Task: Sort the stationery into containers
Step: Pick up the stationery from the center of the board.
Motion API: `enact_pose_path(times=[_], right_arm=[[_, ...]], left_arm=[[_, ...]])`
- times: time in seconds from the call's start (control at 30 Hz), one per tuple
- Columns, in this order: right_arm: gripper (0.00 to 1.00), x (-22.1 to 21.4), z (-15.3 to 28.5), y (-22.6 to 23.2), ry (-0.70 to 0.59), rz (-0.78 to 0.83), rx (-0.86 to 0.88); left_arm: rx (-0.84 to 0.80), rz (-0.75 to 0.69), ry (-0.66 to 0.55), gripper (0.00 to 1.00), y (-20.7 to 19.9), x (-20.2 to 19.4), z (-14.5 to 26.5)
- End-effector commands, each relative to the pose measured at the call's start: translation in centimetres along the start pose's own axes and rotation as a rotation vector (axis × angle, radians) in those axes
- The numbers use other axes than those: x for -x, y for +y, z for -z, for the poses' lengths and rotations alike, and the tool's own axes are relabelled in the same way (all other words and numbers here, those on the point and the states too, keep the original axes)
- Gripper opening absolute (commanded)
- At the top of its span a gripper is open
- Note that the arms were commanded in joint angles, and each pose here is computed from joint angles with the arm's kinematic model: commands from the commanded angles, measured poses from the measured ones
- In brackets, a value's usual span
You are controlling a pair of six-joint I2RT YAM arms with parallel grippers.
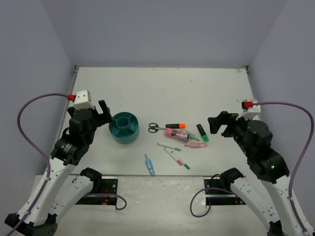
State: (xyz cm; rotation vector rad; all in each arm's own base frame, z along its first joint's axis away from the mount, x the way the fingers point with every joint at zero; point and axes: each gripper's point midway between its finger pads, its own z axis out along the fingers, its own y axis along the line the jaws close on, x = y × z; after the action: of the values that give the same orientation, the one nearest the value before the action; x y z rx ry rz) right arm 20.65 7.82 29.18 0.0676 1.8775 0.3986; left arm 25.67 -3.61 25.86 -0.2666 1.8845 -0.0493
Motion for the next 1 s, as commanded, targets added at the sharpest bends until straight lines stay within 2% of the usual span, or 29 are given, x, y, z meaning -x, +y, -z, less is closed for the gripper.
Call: enact_pose_path(times=[0.0,0.3,0.47,0.57,0.67,0.77,0.97], right_arm=[[0.99,1.3,0.0,0.2,-0.059,-0.031,0.000],[0.99,1.4,-0.4,1.1,-0.078,-0.032,0.053],[0.99,0.0,-1.4,2.0,-0.030,-0.055,0.100],[0.99,-1.2,-2.7,1.8,0.027,-0.053,0.076],[0.99,-2.6,-4.6,0.1,0.100,-0.027,-0.040],[0.99,-5.3,-6.7,-1.2,0.265,0.017,-0.144],[0.99,-9.0,-10.0,0.8,0.443,0.050,-0.041]], left_arm=[[-0.017,0.003,-0.032,1.00,-0.2,0.8,0.0],[-0.048,0.002,-0.030,1.00,-0.7,0.8,0.1],[-0.060,0.003,-0.032,1.00,-0.9,0.8,0.2],[-0.069,0.004,-0.031,1.00,-1.0,0.8,0.2],[-0.072,0.004,-0.035,1.00,-1.0,0.9,0.3],[-0.071,0.002,-0.034,1.00,-1.0,0.8,0.3],[-0.093,-0.007,-0.019,1.00,-1.5,0.5,0.0]])
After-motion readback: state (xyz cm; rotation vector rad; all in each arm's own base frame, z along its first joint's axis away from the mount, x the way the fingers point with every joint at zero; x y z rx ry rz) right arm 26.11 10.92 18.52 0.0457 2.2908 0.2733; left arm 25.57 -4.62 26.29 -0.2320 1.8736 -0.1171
